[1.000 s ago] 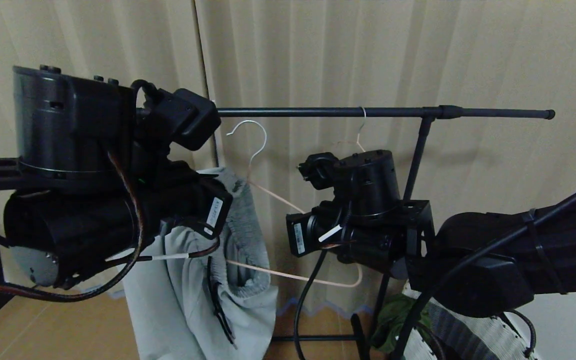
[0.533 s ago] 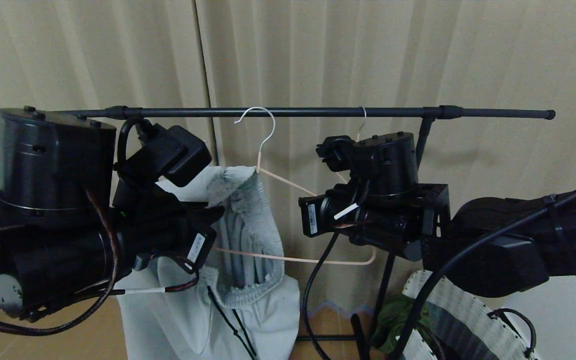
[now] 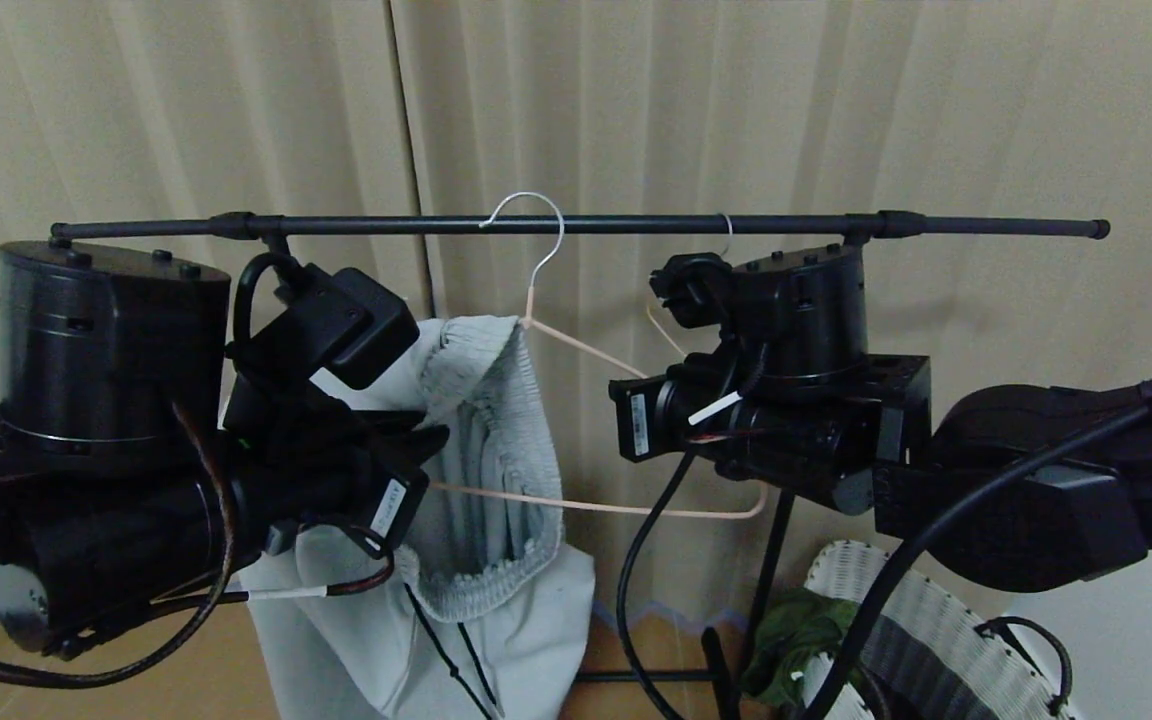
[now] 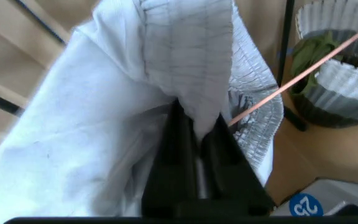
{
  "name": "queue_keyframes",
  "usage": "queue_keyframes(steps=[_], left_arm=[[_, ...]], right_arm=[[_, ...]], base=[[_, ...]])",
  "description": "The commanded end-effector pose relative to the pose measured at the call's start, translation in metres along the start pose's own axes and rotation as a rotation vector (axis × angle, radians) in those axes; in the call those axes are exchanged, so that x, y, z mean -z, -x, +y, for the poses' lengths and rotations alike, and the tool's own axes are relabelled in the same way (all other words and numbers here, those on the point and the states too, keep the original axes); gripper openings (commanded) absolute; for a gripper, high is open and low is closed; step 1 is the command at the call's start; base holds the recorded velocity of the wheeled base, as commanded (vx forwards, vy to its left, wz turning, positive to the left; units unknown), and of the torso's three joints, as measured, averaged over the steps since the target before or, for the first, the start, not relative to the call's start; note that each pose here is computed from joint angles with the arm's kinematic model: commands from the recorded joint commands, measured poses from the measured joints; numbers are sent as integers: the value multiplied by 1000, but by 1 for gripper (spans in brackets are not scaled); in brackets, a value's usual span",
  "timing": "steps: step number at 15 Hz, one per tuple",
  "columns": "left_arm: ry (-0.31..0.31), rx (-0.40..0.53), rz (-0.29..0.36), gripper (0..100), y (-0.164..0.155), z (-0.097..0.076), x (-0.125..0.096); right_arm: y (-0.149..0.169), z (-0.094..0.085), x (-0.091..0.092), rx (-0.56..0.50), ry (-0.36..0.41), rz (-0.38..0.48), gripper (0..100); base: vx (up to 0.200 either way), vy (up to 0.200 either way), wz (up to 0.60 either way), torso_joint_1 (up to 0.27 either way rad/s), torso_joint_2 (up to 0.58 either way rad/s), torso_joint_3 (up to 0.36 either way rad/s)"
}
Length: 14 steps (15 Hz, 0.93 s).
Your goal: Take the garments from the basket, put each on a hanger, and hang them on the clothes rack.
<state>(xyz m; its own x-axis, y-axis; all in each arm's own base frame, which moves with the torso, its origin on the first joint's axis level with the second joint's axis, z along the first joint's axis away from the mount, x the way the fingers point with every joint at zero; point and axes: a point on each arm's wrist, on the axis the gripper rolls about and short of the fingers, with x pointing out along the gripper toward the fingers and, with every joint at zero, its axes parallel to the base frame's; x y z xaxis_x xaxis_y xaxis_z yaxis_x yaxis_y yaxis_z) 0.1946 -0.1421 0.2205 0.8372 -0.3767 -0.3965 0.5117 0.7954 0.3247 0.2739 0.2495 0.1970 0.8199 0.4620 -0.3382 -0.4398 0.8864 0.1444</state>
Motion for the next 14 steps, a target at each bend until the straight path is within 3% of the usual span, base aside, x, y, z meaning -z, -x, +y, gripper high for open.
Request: queue_keyframes(steps=[1, 4, 8, 14], left_arm=[[2, -2, -7, 100, 0, 0, 2], [4, 1, -29, 100, 4, -1, 0], [17, 52, -115, 100, 25, 5, -7], [31, 36, -182, 100, 48, 12, -11]], right_arm=[[3, 0, -2, -4, -2, -8, 0], [1, -3, -2, 6, -2, -5, 0], [1, -17, -4, 43, 0, -6, 0], [10, -37, -4, 91, 2, -9, 0]], base=[[0, 0, 0, 0, 0, 0], [0, 0, 0, 0, 0, 0], [0, 0, 0, 0, 0, 0], [0, 0, 0, 0, 0, 0]])
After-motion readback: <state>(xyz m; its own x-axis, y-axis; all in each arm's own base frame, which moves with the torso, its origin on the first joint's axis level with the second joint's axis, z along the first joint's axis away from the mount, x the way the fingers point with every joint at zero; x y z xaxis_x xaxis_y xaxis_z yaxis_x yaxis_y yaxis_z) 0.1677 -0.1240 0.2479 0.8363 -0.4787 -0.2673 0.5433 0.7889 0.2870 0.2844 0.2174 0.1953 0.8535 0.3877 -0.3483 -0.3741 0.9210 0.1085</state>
